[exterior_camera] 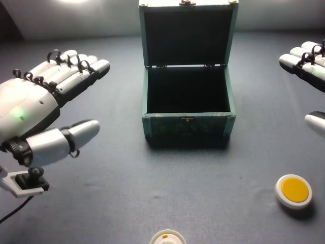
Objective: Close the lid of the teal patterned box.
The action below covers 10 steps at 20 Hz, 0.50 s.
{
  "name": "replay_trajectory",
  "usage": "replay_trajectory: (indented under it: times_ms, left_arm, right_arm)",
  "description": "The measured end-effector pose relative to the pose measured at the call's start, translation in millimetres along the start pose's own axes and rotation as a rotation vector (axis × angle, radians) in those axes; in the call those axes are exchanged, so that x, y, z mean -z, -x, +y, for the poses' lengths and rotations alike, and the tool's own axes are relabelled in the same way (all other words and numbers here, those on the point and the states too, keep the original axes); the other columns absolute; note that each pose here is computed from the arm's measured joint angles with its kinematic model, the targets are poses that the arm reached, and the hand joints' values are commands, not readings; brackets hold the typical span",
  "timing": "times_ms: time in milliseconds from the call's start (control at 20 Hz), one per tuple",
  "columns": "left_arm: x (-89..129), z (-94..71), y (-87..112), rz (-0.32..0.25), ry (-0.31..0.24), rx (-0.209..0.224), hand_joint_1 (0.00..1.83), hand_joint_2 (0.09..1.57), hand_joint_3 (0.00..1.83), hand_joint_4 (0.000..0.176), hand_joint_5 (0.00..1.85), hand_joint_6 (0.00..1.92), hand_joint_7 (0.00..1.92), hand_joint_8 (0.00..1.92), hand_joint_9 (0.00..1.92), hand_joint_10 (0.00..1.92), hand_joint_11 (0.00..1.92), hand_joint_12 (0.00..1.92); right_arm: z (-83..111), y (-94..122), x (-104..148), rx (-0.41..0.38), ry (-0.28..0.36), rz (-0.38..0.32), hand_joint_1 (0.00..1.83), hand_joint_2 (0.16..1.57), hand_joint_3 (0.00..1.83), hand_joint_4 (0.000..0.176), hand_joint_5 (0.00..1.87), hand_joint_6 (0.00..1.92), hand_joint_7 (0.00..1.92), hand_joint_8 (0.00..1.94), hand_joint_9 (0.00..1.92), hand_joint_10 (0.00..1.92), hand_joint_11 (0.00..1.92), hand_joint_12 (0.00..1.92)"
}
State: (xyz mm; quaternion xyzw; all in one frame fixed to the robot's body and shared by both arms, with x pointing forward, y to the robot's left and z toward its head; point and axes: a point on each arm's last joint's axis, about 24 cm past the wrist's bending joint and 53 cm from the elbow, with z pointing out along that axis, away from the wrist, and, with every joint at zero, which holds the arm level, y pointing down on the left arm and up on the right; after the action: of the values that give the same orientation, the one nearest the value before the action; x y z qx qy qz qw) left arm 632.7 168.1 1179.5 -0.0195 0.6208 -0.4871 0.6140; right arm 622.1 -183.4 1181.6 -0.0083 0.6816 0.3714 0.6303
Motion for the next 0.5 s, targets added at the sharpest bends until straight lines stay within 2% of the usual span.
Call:
replay_trajectory:
  times_ms: [50, 100, 150, 200, 350, 450, 500]
  left_arm:
    - [0.0, 0.1, 0.1, 0.0, 0.0, 0.0, 0.02, 1.45, 0.02, 0.05, 0.0, 0.0, 0.0, 0.0, 0.0, 0.0, 0.0, 0.0]
    - [-0.1, 0.6, -0.5, 0.002, 0.002, -0.001, 0.01, 1.45, 0.01, 0.061, 0.0, 0.0, 0.0, 0.0, 0.0, 0.0, 0.0, 0.0]
    - [-0.2, 1.4, -1.6, 0.006, 0.005, 0.0, 0.01, 1.45, 0.01, 0.055, 0.0, 0.0, 0.0, 0.0, 0.0, 0.0, 0.0, 0.0]
    - [-0.1, 2.0, -2.4, 0.009, 0.008, 0.0, 0.02, 1.44, 0.01, 0.058, 0.0, 0.0, 0.0, 0.0, 0.0, 0.0, 0.0, 0.0]
    - [-0.2, 2.6, -2.9, 0.013, 0.009, -0.003, 0.0, 1.42, 0.0, 0.052, 0.0, 0.0, 0.0, 0.0, 0.0, 0.0, 0.0, 0.0]
    - [-2.6, 2.2, -4.1, 0.018, 0.006, -0.005, 0.05, 1.4, 0.0, 0.076, 0.0, 0.0, 0.0, 0.0, 0.0, 0.0, 0.0, 0.0]
    - [-3.4, 2.1, -5.0, 0.021, 0.007, -0.005, 0.07, 1.4, 0.0, 0.078, 0.0, 0.0, 0.0, 0.0, 0.0, 0.0, 0.0, 0.0]
  right_arm:
    - [-0.7, 0.6, 0.0, 0.001, -0.003, -0.002, 0.26, 1.48, 0.02, 0.0, 0.0, 0.0, 0.0, 0.0, 0.0, 0.0, 0.0, 0.01]
    - [-1.3, 0.5, 0.0, 0.004, -0.006, -0.002, 0.27, 1.48, 0.02, 0.0, 0.0, 0.0, 0.0, 0.0, 0.0, 0.0, 0.0, 0.0]
    - [-2.5, 0.6, 0.0, 0.004, -0.011, -0.003, 0.28, 1.48, 0.02, 0.0, 0.0, 0.0, 0.0, 0.0, 0.0, 0.0, 0.0, 0.0]
    - [-2.8, 0.5, 0.0, 0.004, -0.012, -0.002, 0.26, 1.47, 0.01, 0.0, 0.0, 0.0, 0.0, 0.0, 0.0, 0.0, 0.0, 0.0]
    - [-2.5, -0.2, -0.2, 0.005, -0.011, -0.001, 0.27, 1.47, 0.01, 0.0, 0.0, 0.0, 0.0, 0.0, 0.0, 0.0, 0.0, 0.0]
    - [-4.2, -0.9, -0.5, 0.004, -0.017, 0.0, 0.32, 1.48, 0.01, 0.0, 0.0, 0.0, 0.0, 0.0, 0.0, 0.0, 0.0, 0.0]
    - [-6.2, -1.4, -1.4, 0.0, -0.022, -0.003, 0.33, 1.49, 0.01, 0.0, 0.0, 0.0, 0.0, 0.0, 0.0, 0.0, 0.0, 0.0]
